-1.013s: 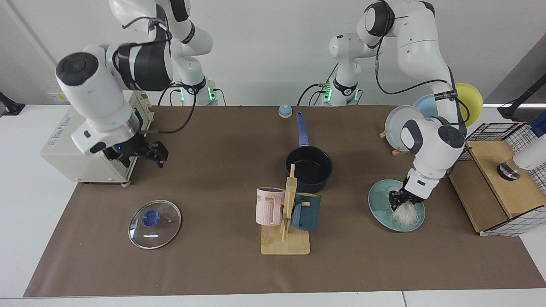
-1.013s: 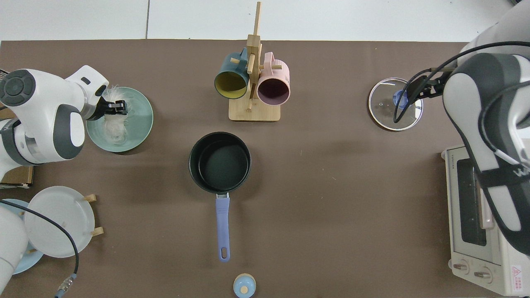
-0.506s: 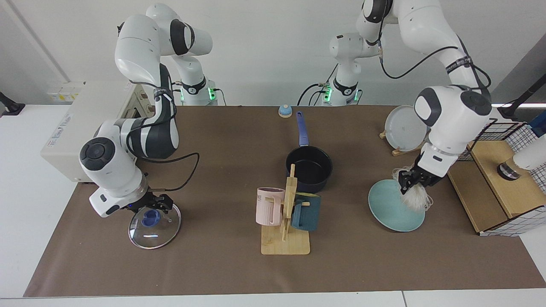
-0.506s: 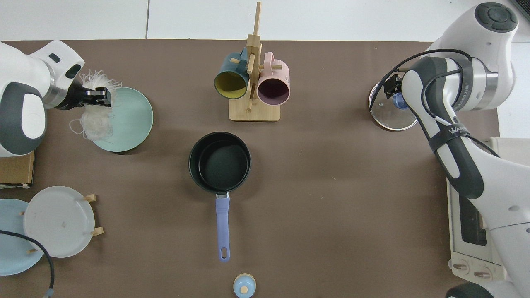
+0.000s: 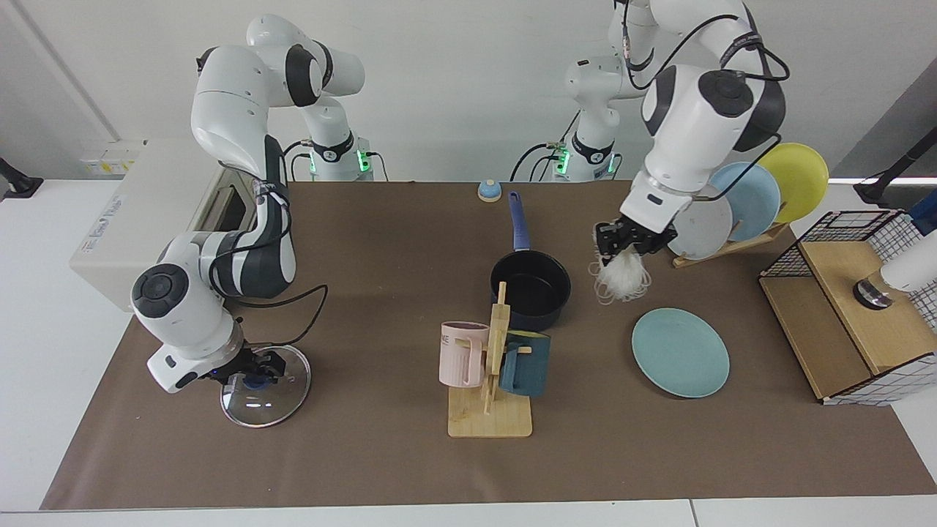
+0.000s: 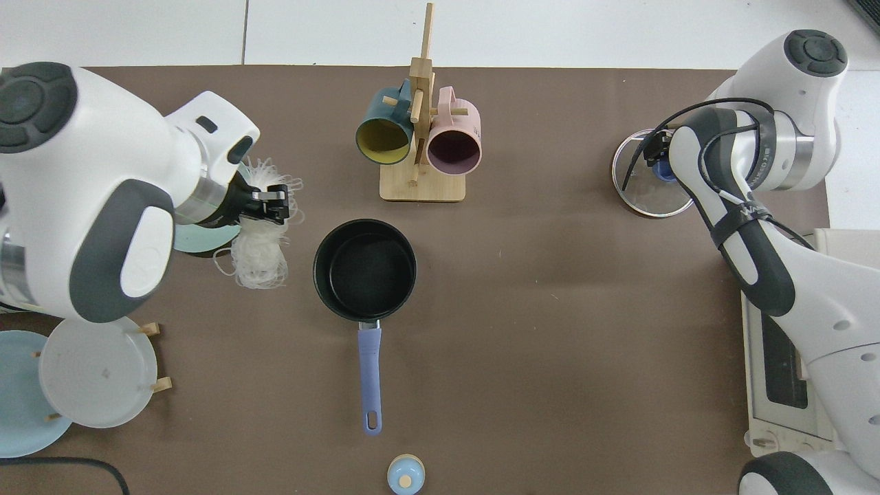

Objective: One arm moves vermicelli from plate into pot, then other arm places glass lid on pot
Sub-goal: 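Carry the vermicelli over the saucepan with the left gripper while the right grasps the lid, then open the left gripper to drop the vermicelli into the saucepan, then withdraw the left gripper to rest while the right gripper lifts the lid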

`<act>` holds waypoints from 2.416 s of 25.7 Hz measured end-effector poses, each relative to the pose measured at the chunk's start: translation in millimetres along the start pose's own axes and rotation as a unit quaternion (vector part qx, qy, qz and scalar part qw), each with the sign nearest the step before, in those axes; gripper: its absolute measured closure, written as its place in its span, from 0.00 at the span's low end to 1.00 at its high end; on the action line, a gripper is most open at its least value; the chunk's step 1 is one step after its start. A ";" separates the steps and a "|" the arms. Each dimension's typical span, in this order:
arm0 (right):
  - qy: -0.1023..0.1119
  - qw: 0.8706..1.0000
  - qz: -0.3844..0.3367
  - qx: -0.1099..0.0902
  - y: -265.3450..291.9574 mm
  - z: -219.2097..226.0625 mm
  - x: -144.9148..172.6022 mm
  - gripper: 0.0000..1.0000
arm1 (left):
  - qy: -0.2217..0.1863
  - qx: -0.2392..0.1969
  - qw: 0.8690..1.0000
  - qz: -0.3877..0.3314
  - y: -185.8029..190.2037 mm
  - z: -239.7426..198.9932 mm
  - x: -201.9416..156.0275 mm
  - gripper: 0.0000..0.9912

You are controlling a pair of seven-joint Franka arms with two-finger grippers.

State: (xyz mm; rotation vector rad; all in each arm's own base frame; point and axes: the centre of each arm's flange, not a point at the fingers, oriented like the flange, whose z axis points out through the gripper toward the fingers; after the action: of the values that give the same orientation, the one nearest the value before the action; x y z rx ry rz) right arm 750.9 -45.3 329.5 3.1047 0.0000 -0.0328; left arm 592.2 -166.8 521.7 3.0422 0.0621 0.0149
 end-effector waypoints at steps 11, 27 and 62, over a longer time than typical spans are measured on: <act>0.006 1.000 -0.010 0.003 -14.8 8.8 0.1 0.03 | -0.009 -0.031 0.999 -0.007 47.7 73.0 -27.5 0.59; 0.002 1.000 -0.006 0.003 -8.9 5.5 -6.2 0.13 | -0.023 -0.047 0.998 -0.018 82.7 174.8 -47.7 0.60; 0.009 1.000 -0.018 0.007 -122.8 -170.3 -80.5 0.39 | -0.012 0.005 0.999 -0.033 -157.4 -84.0 -28.0 0.00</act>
State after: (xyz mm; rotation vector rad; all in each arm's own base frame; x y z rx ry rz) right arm 674.0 83.8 496.8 3.1187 0.0568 -0.0060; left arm 556.9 -3.2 589.6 3.0484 0.1626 -0.0270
